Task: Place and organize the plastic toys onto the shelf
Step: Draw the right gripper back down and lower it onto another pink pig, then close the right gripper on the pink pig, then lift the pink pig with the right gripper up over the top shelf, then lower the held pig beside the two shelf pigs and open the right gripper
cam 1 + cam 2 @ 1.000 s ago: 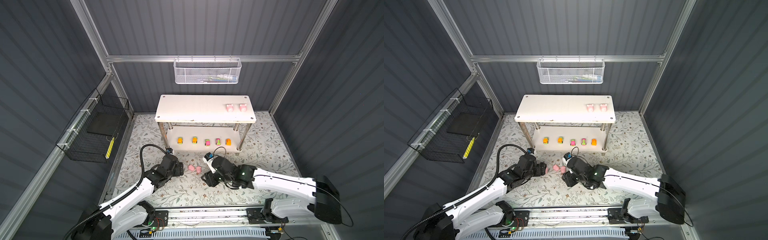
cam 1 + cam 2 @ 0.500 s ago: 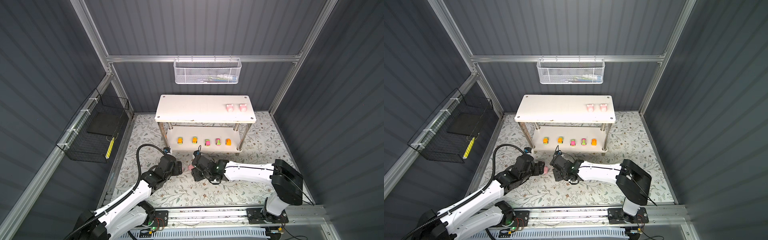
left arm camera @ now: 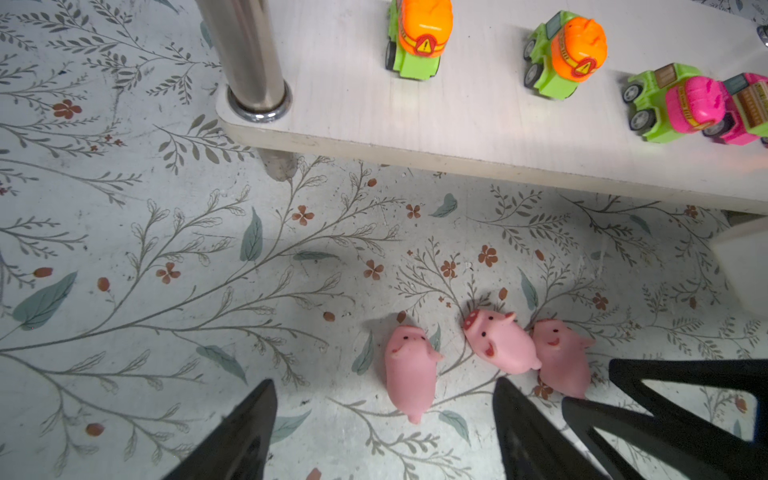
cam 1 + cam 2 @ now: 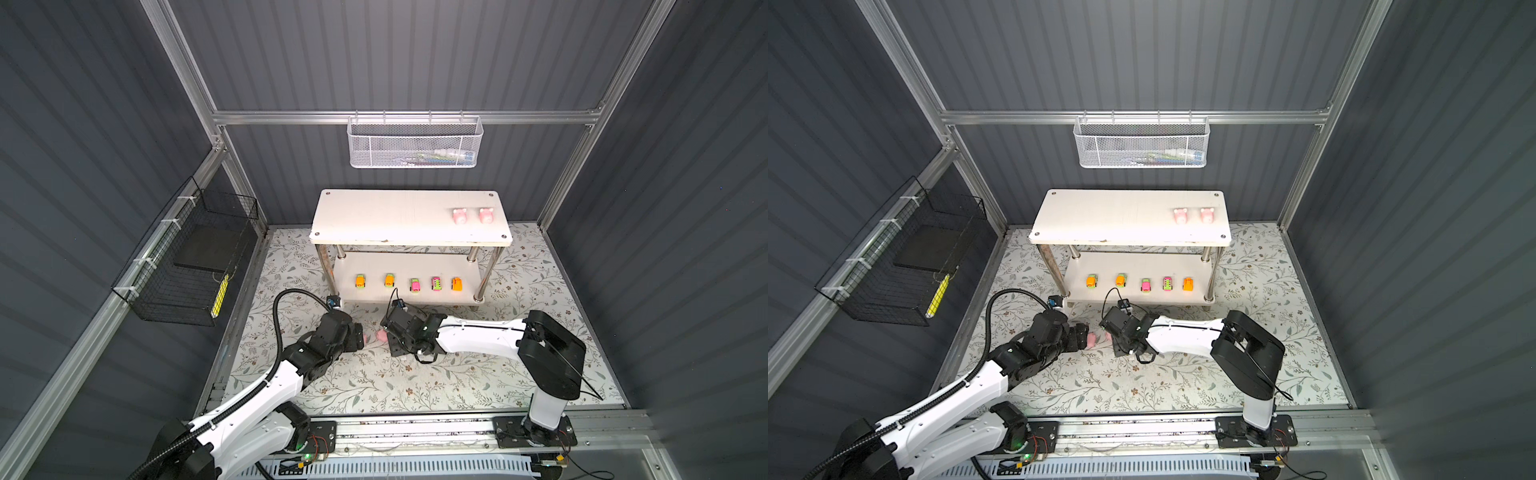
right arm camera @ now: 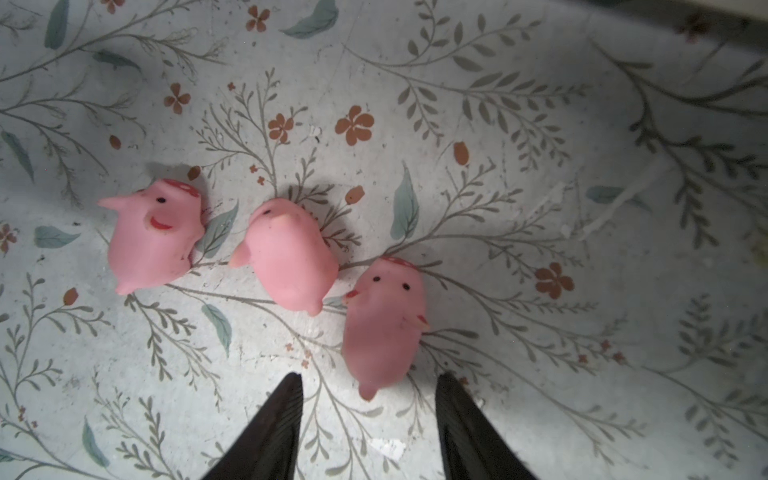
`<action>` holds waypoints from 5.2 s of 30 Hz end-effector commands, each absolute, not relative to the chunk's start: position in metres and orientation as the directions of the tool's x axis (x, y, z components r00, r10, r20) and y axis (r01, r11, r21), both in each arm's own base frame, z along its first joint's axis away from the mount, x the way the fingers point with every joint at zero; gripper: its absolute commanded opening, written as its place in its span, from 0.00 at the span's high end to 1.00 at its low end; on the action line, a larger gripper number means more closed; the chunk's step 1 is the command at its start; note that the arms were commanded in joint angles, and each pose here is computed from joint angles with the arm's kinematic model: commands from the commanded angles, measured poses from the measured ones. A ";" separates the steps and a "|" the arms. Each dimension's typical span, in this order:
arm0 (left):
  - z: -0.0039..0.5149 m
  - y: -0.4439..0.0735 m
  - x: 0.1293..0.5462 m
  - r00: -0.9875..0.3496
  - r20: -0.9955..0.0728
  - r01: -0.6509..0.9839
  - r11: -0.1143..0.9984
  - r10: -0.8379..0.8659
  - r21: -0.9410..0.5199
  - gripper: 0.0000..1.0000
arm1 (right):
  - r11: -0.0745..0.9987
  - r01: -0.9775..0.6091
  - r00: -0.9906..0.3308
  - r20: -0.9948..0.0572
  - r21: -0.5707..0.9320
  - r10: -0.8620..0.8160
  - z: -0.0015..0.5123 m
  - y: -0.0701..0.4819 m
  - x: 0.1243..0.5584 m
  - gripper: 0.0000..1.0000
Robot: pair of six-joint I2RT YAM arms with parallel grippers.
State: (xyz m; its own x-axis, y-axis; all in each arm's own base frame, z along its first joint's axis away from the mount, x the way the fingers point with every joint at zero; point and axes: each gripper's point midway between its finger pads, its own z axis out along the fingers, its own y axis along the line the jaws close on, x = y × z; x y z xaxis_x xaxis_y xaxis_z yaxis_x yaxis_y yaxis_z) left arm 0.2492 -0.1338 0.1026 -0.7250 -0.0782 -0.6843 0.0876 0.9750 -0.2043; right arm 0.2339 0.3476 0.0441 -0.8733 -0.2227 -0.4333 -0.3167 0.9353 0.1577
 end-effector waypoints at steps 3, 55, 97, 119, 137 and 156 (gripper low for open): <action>0.093 -0.129 0.248 -0.738 -0.670 0.069 0.980 -0.074 -0.184 0.19 | 0.951 -0.286 -0.885 -0.414 0.119 -0.214 0.040 0.342 0.244 0.47; 0.086 -0.132 0.254 -0.747 -0.663 0.079 0.984 -0.047 -0.159 0.18 | 0.955 -0.272 -0.898 -0.386 0.117 -0.209 0.113 0.289 0.218 0.71; 0.103 -0.142 0.258 -0.711 -0.697 0.107 0.966 -0.092 -0.237 0.00 | 0.947 -0.307 -0.545 -0.833 0.095 -0.094 0.407 0.261 0.383 0.69; 0.097 -0.144 0.258 -0.718 -0.690 0.107 0.965 -0.090 -0.238 0.00 | 0.962 -0.258 -0.602 -0.794 0.095 -0.084 0.376 0.265 0.417 0.67; 0.092 -0.140 0.258 -0.719 -0.691 0.100 0.972 -0.078 -0.213 0.00 | 0.964 -0.248 -0.607 -0.791 0.098 -0.076 0.369 0.267 0.429 0.59; 0.088 -0.143 0.261 -0.726 -0.683 0.099 0.972 -0.074 -0.211 0.00 | 0.919 -0.354 -0.484 -0.875 0.172 -0.023 0.432 0.268 0.407 0.34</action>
